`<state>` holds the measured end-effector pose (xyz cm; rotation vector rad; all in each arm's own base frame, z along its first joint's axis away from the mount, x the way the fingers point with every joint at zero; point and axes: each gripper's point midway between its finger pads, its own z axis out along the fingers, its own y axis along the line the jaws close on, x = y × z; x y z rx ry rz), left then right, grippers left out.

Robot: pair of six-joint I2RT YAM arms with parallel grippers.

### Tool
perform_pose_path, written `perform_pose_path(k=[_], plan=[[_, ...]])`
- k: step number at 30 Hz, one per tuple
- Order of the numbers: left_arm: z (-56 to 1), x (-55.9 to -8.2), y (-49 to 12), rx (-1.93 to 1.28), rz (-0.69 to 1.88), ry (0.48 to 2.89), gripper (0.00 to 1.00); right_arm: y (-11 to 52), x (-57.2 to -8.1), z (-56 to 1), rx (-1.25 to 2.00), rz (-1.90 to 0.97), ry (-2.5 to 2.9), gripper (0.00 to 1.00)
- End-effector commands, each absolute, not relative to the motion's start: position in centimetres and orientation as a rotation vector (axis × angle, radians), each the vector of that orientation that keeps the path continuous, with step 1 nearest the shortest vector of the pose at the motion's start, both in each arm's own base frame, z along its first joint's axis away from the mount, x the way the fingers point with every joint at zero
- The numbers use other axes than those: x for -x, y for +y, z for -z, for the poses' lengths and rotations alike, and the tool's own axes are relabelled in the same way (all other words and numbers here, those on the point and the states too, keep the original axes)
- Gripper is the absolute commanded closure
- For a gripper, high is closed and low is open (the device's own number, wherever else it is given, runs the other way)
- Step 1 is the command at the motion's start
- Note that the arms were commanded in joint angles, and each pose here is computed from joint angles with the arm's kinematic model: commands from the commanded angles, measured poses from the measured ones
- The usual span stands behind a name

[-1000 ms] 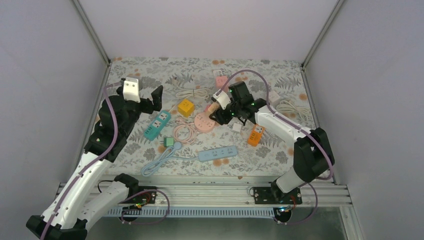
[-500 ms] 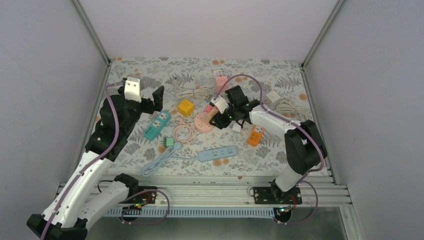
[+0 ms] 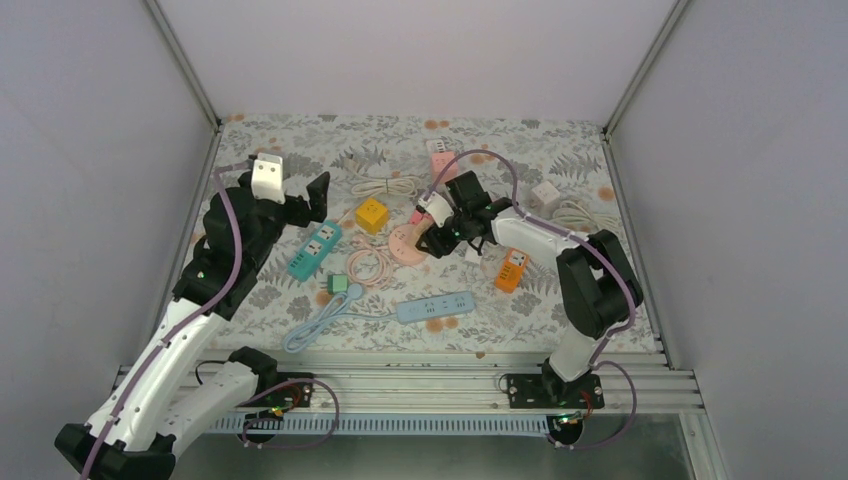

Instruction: Insert the plug

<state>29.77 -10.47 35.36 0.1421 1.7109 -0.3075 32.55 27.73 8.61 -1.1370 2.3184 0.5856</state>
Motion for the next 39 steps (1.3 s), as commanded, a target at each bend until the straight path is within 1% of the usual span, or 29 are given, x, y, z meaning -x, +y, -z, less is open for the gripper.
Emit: perform_pose_path(k=[1, 15, 25, 36, 39], plan=[[-35.9, -29.8, -10.4, -0.152, 0.296, 1.697, 0.00, 28.9, -33.0, -9.3, 1.154, -0.607, 2.274, 0.57], [-36.2, -29.7, -10.2, -0.157, 0.280, 1.699, 0.00, 28.8, -31.7, -8.5, 1.198, -0.637, 2.288, 0.57], [-35.9, -29.7, -10.1, -0.155, 0.273, 1.709, 0.00, 27.2, -32.9, -6.7, 1.148, -0.419, 2.373, 0.57], [-35.6, -30.0, -10.3, -0.158, 0.273, 1.723, 0.00, 28.4, -32.9, -11.0, 1.129, -0.480, 2.261, 0.57], [-35.4, -30.0, -10.3, -0.160, 0.273, 1.727, 0.00, 28.5, -32.9, -11.4, 1.124, -0.488, 2.250, 0.57]])
